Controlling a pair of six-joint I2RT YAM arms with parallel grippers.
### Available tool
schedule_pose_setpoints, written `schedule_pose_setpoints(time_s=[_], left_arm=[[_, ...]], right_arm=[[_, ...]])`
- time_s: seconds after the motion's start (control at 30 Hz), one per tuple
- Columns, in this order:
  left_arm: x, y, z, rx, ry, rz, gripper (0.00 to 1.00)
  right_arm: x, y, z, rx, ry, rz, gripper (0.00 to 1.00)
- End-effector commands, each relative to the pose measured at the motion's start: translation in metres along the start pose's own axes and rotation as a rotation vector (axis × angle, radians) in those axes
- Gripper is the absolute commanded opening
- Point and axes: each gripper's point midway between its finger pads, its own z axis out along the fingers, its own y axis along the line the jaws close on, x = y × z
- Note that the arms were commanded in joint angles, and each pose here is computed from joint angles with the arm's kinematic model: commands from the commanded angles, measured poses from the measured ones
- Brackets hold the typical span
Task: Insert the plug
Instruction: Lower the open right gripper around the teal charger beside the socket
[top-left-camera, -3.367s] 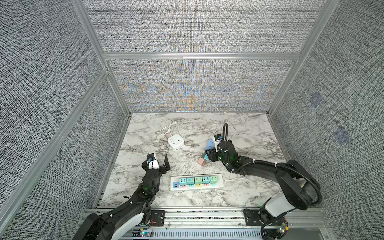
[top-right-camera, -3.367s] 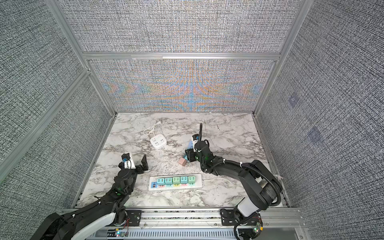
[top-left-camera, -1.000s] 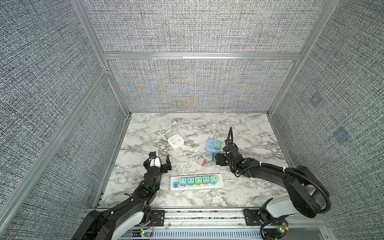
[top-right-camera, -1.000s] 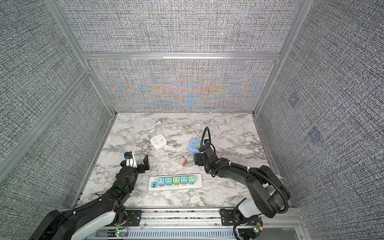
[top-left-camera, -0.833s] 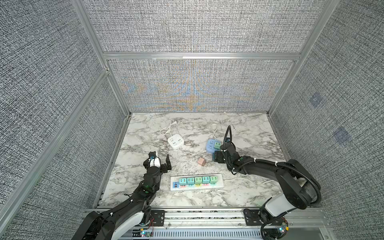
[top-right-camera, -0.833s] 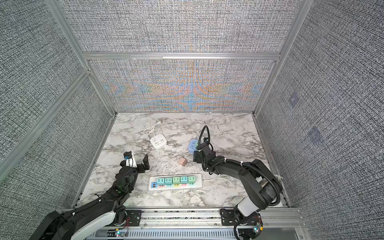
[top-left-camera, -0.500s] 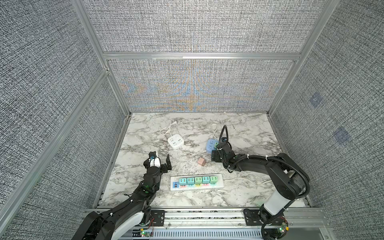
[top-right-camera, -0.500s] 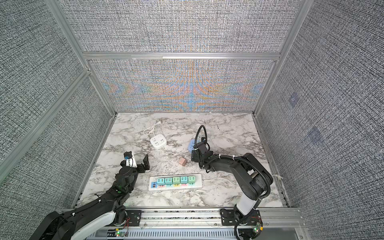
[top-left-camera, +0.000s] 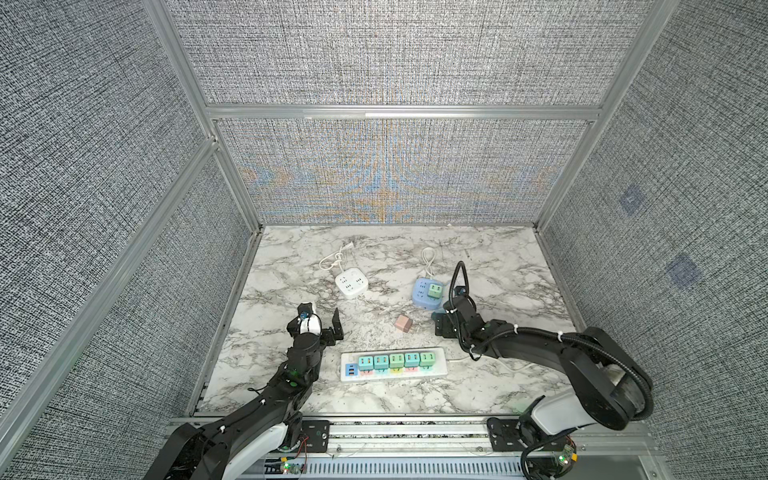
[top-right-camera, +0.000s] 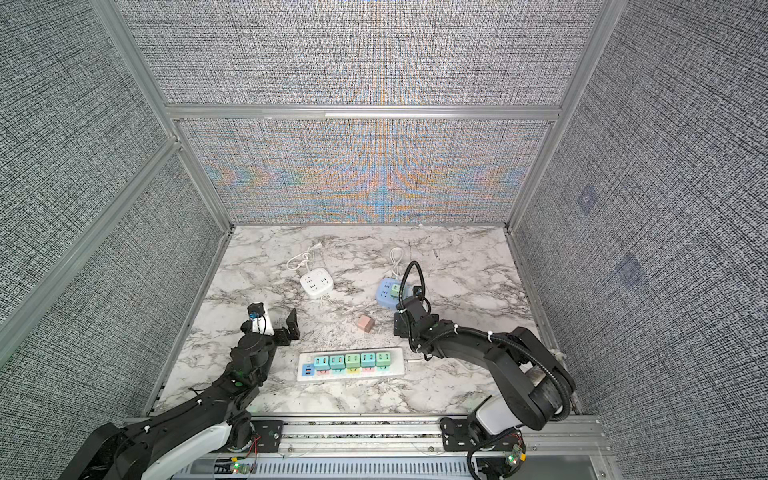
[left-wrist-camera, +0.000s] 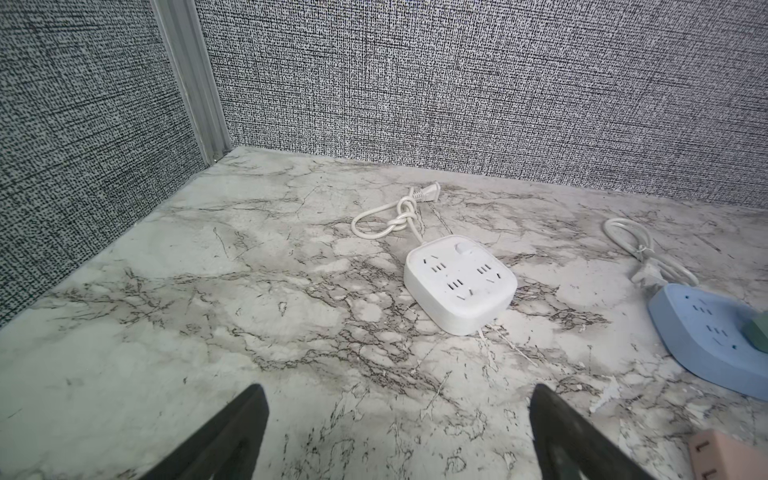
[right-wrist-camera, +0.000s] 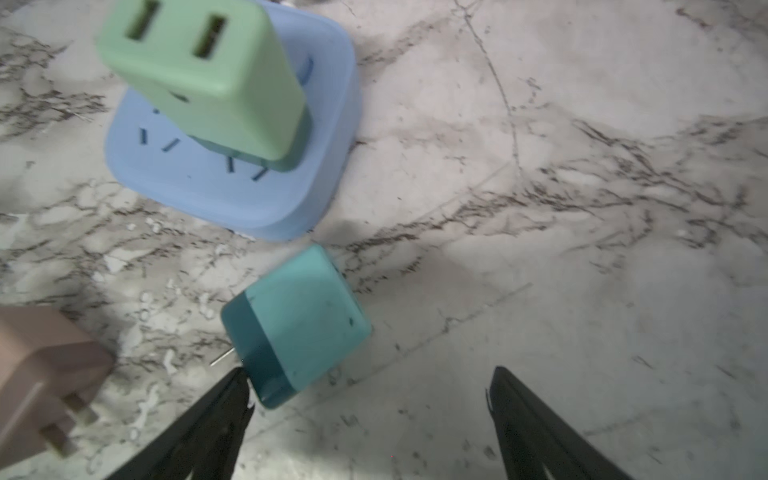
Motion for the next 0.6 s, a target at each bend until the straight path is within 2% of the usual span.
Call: schedule_pose_setpoints(time_s=[0.0, 0.3, 0.47, 0.57], left_arm=[[0.0, 0.0, 0.0, 0.003, 0.001, -0.001, 1.0], [0.0, -0.001, 0.0, 0.005, 0.002, 0.0, 0.99], [0.0, -0.001, 0.0, 0.006, 0.003, -0.001, 0.99], [0.0, -0.001, 0.0, 0.009, 0.003, -0.001, 0.99]], right_arm=[[0.009, -0.019, -0.003, 0.047, 0.018, 0.031, 0.91], [-0.021, 0.008, -0.023, -0.083, -0.09, 0.098, 0.9], [-0.023, 0.024, -0.006, -0.082, -0.067, 0.078, 0.9], [-0.022, 0.031, 0.009, -0.077, -0.05, 0.058, 0.84]])
